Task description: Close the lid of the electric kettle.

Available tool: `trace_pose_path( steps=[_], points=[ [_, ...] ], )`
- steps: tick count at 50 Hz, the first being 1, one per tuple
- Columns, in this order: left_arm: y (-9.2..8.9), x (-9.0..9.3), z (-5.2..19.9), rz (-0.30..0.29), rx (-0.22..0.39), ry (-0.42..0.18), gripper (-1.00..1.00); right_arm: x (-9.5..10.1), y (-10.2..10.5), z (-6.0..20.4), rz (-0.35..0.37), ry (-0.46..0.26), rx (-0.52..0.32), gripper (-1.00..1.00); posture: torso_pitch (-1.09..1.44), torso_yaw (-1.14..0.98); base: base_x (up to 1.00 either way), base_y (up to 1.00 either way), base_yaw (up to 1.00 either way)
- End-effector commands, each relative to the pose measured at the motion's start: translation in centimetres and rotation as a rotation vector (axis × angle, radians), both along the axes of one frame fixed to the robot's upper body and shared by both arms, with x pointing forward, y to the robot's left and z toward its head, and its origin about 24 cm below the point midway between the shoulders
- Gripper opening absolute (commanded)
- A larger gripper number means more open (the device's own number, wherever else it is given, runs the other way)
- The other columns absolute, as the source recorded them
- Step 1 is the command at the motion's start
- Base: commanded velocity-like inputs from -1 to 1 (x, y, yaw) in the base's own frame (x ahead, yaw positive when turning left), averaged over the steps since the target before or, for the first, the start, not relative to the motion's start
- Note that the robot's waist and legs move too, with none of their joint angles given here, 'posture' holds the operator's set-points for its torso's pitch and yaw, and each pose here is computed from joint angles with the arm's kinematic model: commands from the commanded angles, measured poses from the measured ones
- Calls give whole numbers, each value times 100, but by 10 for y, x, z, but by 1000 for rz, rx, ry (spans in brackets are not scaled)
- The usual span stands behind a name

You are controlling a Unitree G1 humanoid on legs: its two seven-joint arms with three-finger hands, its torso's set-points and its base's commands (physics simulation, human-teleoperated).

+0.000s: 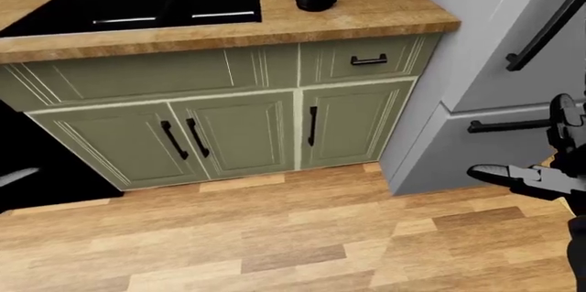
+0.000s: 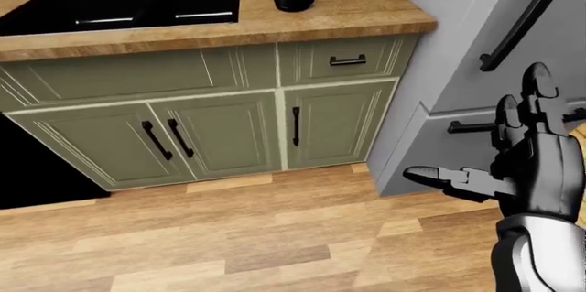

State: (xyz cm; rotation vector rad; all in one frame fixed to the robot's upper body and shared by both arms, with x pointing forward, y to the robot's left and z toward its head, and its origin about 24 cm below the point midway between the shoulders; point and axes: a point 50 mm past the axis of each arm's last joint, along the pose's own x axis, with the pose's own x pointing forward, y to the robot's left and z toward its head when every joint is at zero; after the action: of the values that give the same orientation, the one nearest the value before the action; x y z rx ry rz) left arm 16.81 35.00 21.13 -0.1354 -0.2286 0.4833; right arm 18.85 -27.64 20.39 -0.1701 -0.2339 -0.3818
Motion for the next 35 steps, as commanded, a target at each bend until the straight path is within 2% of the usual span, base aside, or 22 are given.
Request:
trace_pose_path(
  steps=[1, 35],
  points=[
    [-3, -4, 16, 2, 58, -63, 100, -4, 3, 12, -2, -61, -44, 100, 0, 0, 0, 0, 0],
    [-1, -2, 13, 4, 61, -63, 100, -2, 4, 10, -3, -51, -40, 100, 0, 0, 0, 0, 0]
  ],
)
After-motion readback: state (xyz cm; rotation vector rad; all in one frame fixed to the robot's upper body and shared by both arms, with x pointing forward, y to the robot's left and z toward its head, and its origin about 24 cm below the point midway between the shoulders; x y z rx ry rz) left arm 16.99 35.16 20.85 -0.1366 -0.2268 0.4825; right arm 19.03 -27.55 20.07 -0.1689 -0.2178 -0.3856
